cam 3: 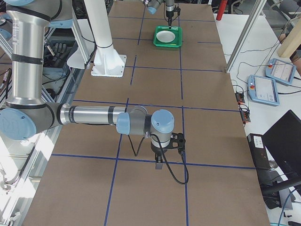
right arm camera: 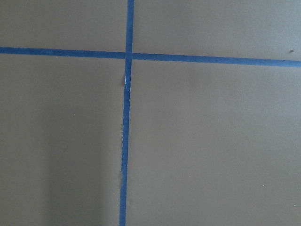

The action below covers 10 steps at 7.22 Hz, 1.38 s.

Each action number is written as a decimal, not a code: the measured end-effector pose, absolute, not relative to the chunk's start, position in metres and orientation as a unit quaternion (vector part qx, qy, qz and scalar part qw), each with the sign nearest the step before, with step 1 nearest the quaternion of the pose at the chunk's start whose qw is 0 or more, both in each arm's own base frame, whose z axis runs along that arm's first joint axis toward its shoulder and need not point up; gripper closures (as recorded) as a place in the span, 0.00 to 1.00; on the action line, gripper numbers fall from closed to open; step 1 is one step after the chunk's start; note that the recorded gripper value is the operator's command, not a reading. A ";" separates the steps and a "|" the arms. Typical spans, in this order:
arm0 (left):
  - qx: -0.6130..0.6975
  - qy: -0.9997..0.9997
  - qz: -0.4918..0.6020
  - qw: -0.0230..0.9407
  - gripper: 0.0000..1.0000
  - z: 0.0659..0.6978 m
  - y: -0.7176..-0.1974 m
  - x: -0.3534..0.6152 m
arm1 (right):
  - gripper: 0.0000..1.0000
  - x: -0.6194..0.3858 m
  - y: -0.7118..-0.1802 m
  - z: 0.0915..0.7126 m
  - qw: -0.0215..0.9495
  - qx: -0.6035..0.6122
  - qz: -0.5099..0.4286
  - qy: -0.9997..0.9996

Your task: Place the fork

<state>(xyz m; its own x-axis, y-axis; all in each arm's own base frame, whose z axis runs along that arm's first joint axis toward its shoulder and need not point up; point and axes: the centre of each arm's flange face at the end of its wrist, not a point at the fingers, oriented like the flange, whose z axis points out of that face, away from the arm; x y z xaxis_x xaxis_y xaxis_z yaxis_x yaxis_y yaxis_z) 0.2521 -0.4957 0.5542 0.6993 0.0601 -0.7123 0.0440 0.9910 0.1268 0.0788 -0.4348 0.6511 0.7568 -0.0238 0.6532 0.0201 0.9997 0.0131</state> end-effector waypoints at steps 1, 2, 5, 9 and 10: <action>0.067 0.387 0.005 0.920 0.00 0.555 -0.495 0.251 | 0.00 0.079 -0.435 0.651 0.937 0.003 -0.012 -0.349; 0.066 0.386 0.007 0.920 0.00 0.558 -0.493 0.250 | 0.00 0.079 -0.435 0.651 0.937 0.003 -0.012 -0.349; 0.077 0.391 0.009 0.917 0.00 0.551 -0.489 0.242 | 0.00 0.079 -0.435 0.651 0.937 0.002 -0.011 -0.349; 0.143 0.378 0.089 0.911 0.00 0.508 -0.522 0.138 | 0.00 0.079 -0.435 0.651 0.937 0.003 -0.012 -0.349; 0.140 0.361 0.120 0.914 0.00 0.503 -0.532 0.109 | 0.00 0.079 -0.435 0.651 0.937 0.002 -0.012 -0.349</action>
